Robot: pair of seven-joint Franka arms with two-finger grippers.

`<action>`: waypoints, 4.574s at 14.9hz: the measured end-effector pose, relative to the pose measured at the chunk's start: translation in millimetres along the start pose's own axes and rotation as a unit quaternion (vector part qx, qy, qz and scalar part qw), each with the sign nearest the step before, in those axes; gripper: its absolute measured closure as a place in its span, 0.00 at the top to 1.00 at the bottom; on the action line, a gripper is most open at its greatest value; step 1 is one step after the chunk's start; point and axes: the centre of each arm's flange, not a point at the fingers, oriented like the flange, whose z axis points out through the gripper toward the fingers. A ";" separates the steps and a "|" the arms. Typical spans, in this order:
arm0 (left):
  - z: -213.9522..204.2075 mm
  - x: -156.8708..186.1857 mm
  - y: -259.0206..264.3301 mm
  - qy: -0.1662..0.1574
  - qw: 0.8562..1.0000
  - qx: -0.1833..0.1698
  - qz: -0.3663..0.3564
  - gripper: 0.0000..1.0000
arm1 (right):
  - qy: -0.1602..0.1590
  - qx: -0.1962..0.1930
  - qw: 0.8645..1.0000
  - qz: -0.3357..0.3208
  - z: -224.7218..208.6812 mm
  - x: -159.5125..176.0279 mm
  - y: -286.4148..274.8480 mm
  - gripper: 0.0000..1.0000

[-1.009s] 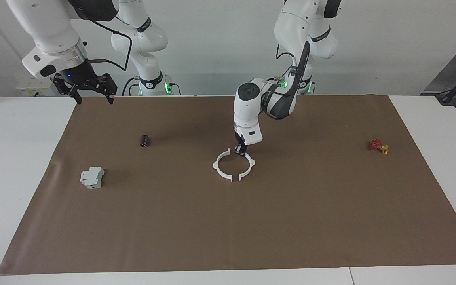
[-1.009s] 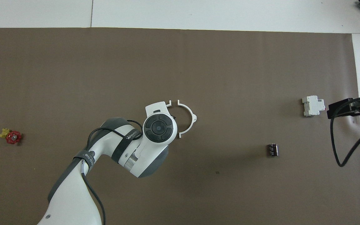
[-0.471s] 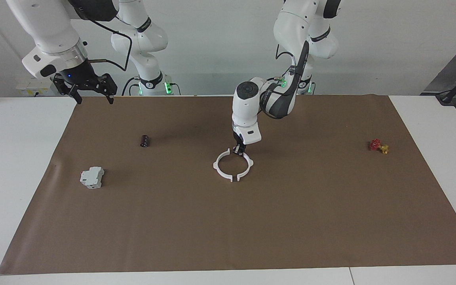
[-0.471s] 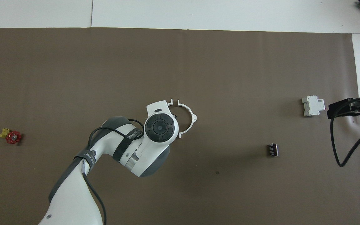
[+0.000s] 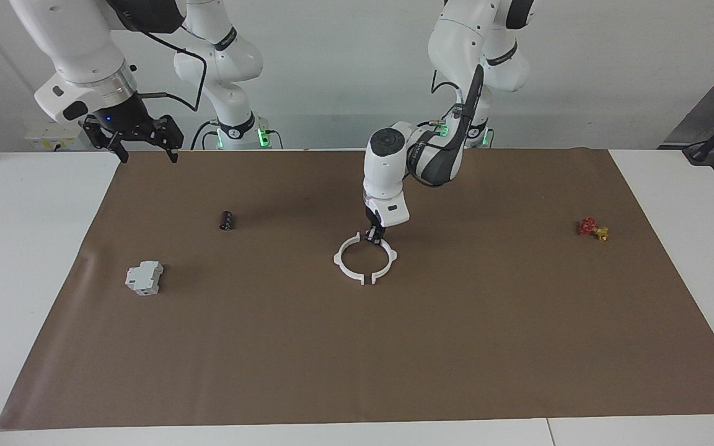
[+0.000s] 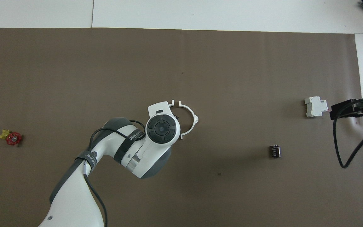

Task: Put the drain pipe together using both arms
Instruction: 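Press the held half-ring against the center half-ring to join them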

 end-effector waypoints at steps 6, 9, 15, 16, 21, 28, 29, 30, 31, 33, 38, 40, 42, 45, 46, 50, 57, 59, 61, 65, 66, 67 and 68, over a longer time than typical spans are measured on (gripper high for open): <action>4.4 -0.2 1.0 0.002 1.000 0.003 0.002 0.07 | 0.000 0.000 1.000 0.000 0.0 0.0 0.0 1.00; 0.8 -1.0 6.8 0.003 1.000 0.004 0.002 0.07 | 0.000 0.000 1.000 0.000 0.0 0.0 0.0 1.00; -2.1 -7.6 8.3 0.003 1.000 0.007 -0.016 0.07 | 0.000 0.000 1.000 0.000 0.0 0.0 0.0 1.00; -1.0 -7.6 8.1 0.003 1.000 0.008 -0.020 0.07 | 0.000 0.000 1.000 0.000 0.0 0.0 0.0 1.00; 1.4 -6.0 8.1 0.005 1.000 0.010 -0.028 0.07 | 0.000 0.000 1.000 0.000 0.0 0.0 0.0 1.00; 1.0 -7.9 8.1 0.018 1.000 0.006 -0.012 0.07 | 0.000 0.000 1.000 0.000 0.0 0.0 0.0 1.00; 1.2 -8.1 8.1 0.018 1.000 0.007 -0.012 0.07 | 0.000 0.000 1.000 0.000 0.0 0.0 0.0 1.00; 2.0 -8.2 8.0 0.019 1.000 0.007 -0.011 0.07 | 0.000 0.000 1.000 0.000 0.0 0.0 0.0 1.00; 4.3 -8.6 8.1 0.019 1.000 0.009 -0.011 0.07 | 0.000 0.000 1.000 0.000 0.0 0.0 0.0 1.00; 8.2 -12.8 10.6 0.022 1.000 0.015 -0.006 0.07 | 0.000 0.000 1.000 0.000 0.0 0.0 0.0 1.00; 8.2 -18.0 13.8 0.024 1.000 0.018 -0.002 0.07 | 0.000 0.000 1.000 0.000 0.0 0.0 0.0 1.00; 8.2 -18.1 14.0 0.025 1.000 0.019 -0.002 0.07 | 0.000 0.000 1.000 0.000 0.0 0.0 0.0 1.00; 8.2 -18.1 14.0 0.025 1.000 0.019 -0.002 0.07 | 0.000 0.000 1.000 0.000 0.0 0.0 0.0 1.00; 8.2 -18.8 13.9 0.027 0.999 0.018 0.001 0.07 | 0.000 0.000 1.000 0.000 0.0 0.0 0.0 1.00; 8.1 -19.6 13.8 0.029 0.999 0.018 0.004 0.07 | 0.000 0.000 1.000 0.000 0.0 0.0 0.0 1.00; 8.0 -21.2 13.7 0.033 0.999 0.017 0.010 0.07 | 0.000 0.000 1.000 0.000 0.0 0.0 0.0 1.00; 8.0 -22.0 13.9 0.035 0.999 0.016 0.020 0.07 | 0.000 0.000 1.000 0.000 0.0 0.0 0.0 1.00; 8.0 -22.0 13.9 0.035 0.999 0.016 0.021 0.07 | 0.000 0.000 1.000 0.000 0.0 0.0 0.0 1.00; 8.0 -22.0 14.0 0.035 0.999 0.016 0.023 0.07 | 0.000 0.000 1.000 0.000 0.0 0.0 0.0 1.00; 8.0 -22.1 14.0 0.035 0.999 0.016 0.025 0.07 | 0.000 0.000 1.000 0.000 0.0 0.0 0.0 1.00; 8.0 -22.1 14.0 0.035 0.999 0.016 0.026 0.07 | 0.000 0.000 1.000 0.000 0.0 0.0 0.0 1.00; 8.0 -22.2 14.1 0.035 0.999 0.016 0.028 0.07 | 0.000 0.000 1.000 0.000 0.0 0.0 0.0 1.00; 8.0 -22.2 14.1 0.036 0.999 0.016 0.029 0.07 | 0.000 0.000 1.000 0.000 0.0 0.0 0.0 1.00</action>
